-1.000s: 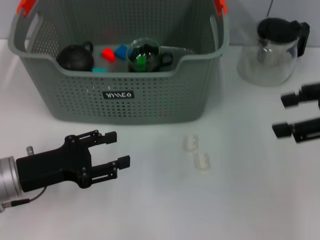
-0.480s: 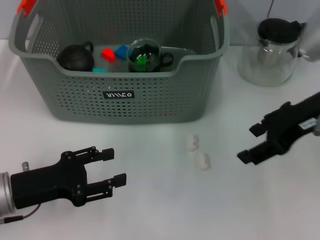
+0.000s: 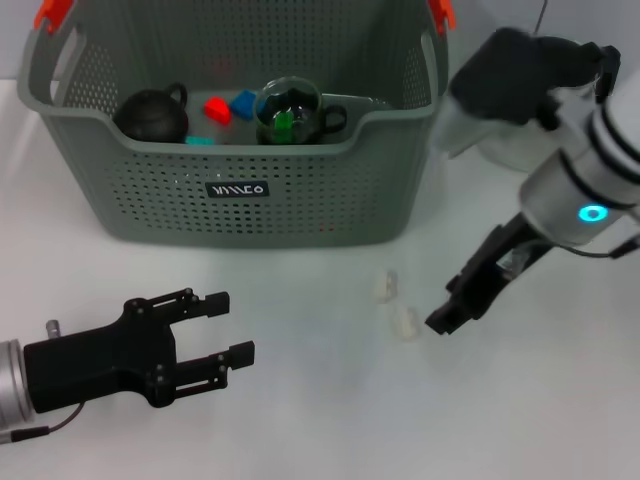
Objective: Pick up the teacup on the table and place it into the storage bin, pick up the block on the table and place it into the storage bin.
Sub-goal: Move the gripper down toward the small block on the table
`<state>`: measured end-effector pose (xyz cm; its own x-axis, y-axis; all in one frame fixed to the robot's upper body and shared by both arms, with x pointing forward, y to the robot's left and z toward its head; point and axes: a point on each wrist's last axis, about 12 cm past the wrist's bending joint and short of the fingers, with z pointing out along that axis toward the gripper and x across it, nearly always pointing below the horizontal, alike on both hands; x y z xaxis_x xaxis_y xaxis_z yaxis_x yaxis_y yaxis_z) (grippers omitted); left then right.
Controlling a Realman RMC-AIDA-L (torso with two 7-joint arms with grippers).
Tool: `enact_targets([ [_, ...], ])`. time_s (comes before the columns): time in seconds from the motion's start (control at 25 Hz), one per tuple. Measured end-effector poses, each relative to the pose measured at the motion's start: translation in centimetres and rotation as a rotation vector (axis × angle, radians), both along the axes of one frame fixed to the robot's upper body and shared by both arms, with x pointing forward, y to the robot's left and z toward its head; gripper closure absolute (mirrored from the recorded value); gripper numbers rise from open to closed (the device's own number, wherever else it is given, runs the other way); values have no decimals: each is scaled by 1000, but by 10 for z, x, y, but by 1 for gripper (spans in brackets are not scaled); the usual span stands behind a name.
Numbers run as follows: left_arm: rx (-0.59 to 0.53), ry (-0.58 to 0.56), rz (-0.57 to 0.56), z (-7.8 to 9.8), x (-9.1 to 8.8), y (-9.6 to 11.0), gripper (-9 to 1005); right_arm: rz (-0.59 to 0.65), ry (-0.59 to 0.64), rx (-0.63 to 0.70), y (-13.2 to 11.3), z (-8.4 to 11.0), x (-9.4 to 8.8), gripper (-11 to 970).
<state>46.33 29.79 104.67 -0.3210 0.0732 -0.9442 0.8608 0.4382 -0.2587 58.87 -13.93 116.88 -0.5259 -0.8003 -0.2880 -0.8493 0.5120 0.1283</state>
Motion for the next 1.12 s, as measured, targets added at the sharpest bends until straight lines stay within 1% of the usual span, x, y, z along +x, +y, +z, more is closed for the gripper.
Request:
enact_targets([
  [0.08,-3,-2,2,0,0,0,271,45,-43,-17,9,-5,0,331],
  [0.24,1,-2,10,0,1,0,271,144,-118,-34,21,-16,-1,421],
  [0.28,2,-2,10,-1,1,0,271,154,-123,-34,22,-19,-1,443],
  [0.4,2,-4,11,-1,1,-1,271,183,-110,-20,23,-29,-1,442],
  [0.52,6,-5,14,-1,2,-1,271,221,-85,9,24,-33,-3,442],
  [0.68,3,-3,14,-2,4,-4,271,257,-98,13,23,-35,-3,403],
  [0.88,4,-3,15,-2,5,-5,271,249,-137,11,23,-40,1,354],
  [1.12,4,-1,17,-2,5,-5,271,250,-132,-5,25,-49,3,289],
])
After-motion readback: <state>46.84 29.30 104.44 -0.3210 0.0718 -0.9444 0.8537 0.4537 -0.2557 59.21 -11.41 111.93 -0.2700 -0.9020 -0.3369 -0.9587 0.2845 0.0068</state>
